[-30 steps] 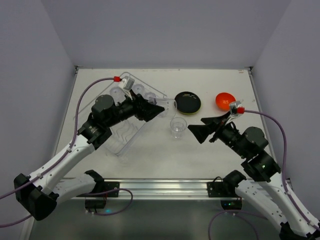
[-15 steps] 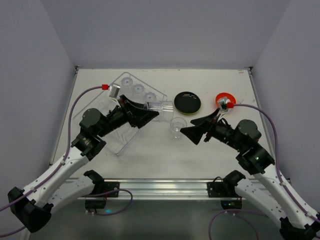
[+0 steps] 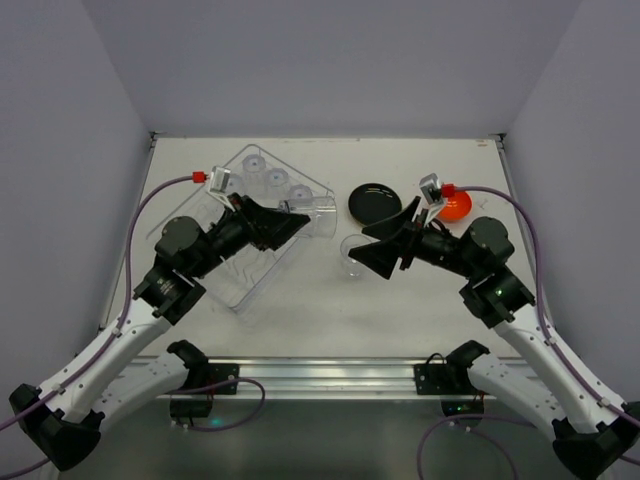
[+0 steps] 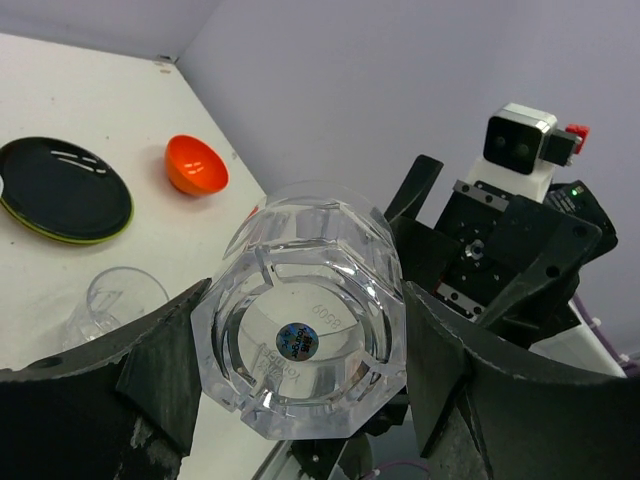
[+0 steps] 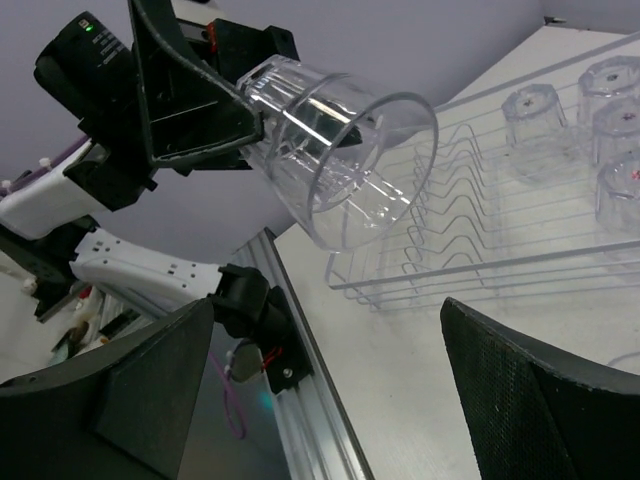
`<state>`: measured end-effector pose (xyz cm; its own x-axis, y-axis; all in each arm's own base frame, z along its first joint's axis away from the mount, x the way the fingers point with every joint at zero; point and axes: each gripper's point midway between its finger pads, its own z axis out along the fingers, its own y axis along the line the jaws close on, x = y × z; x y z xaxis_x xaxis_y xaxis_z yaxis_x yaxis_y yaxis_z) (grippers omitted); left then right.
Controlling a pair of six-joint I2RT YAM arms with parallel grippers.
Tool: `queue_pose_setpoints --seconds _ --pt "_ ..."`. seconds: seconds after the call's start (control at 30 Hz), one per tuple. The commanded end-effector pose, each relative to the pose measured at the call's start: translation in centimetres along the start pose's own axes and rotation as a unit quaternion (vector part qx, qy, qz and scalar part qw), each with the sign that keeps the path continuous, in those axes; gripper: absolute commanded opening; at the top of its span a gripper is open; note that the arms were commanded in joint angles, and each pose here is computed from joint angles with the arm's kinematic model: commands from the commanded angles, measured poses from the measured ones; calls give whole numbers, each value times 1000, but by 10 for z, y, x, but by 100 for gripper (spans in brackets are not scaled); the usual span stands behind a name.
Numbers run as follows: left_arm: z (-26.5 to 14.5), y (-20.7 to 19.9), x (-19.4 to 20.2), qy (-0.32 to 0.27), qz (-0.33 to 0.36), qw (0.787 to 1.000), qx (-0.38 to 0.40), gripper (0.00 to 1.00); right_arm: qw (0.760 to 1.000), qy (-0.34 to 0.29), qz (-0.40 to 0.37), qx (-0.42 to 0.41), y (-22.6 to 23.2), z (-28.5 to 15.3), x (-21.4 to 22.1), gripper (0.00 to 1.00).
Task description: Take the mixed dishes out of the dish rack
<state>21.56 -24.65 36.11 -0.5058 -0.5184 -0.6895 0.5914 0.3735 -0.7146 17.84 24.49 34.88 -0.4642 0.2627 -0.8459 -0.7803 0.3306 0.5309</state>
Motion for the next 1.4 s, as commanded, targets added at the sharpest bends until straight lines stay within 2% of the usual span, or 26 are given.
queue_pose_setpoints --seconds 0.0,0.17,0.33,0.4,0.5,0.7,0.87,1.0,1.1,1.13,1.23,1.27,1.3,1.33,1.37 --pt "6 -15 -23 -16 -11 1000 -10 0 998 -28 -36 -52 23 3 -23 96" --pt "10 -11 -33 -43 -42 998 -28 0 997 -10 -31 -67 23 9 -20 96" --pt "19 -32 -26 -22 -85 995 39 0 994 -12 -47 -102 38 0 -20 94" --pt "20 -35 -23 -17 -92 994 54 0 990 -22 -48 -129 43 -1 -23 88" --pt "17 -41 -22 -18 -98 992 72 0 983 -1 -43 -179 51 -1 -19 83" --pt "16 -34 -11 -4 -124 990 70 0 980 -10 -56 -191 43 6 -26 80" --pt "20 -38 1 18 -152 982 107 0 975 -13 -62 -211 46 10 -29 79" --pt "25 -35 7 25 -172 978 114 0 966 -11 -67 -250 52 13 -32 74" --pt "27 -40 9 31 -175 976 128 0 965 -5 -57 -257 46 21 -31 60" --pt "28 -39 10 32 -177 975 131 0 966 -6 -54 -254 41 26 -33 48" --pt "27 -42 13 39 -177 974 140 0 963 -5 -47 -265 43 28 -36 25" --pt "27 -41 13 40 -175 974 138 0 963 -9 -47 -265 43 28 -36 13" --pt "26 -40 13 38 -170 975 137 0 964 -12 -45 -263 42 28 -36 6" --pt "25 -41 12 34 -169 975 137 0 965 -15 -43 -257 39 28 -33 0" --pt "24 -39 14 35 -168 976 135 0 966 -23 -45 -254 39 27 -35 0"
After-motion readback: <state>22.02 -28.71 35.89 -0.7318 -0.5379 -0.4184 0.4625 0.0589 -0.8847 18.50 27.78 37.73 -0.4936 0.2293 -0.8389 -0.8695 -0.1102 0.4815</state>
